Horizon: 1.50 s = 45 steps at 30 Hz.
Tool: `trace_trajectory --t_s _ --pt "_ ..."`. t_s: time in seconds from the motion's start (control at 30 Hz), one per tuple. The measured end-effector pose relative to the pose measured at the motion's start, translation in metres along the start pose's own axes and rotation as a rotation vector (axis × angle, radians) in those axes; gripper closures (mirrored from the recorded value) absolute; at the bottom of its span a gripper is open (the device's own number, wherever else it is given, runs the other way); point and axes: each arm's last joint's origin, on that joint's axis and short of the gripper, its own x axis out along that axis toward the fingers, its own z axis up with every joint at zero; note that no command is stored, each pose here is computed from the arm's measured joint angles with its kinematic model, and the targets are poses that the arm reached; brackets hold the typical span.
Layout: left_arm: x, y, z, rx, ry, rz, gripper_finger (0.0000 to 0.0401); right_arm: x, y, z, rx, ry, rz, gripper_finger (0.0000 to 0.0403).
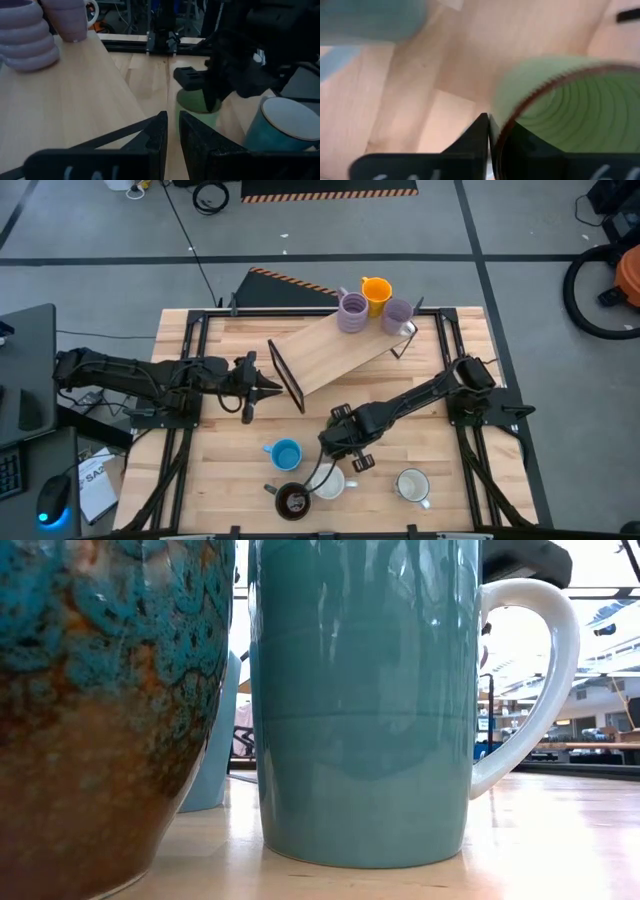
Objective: Place coffee mugs
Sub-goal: Put the light green mug on the shelf
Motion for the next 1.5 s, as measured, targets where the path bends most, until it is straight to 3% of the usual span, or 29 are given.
trace_trajectory --t_s 0.1,0.53,0.97,1.5 --pt "0.000 0.000 0.000 -0.033 -0.003 0.000 0.0346 -0.002 -0.007 -0.002 0.019 0.035 0.013 0.0379" --pt "0.000 0.000 0.005 -0.105 -0.049 -0.006 0.0346 -0.062 -0.039 -0.014 0.030 0.250 -0.004 0.0364" --pt "0.000 -0.001 0.009 -0.115 -0.090 -0.011 0.0346 -0.156 -0.099 -0.068 0.170 0.093 -0.083 0.0365" --pt "-0.001 -0.001 0.011 -0.113 -0.117 -0.014 0.0346 -0.166 -0.161 -0.106 0.271 0.094 -0.102 0.0369"
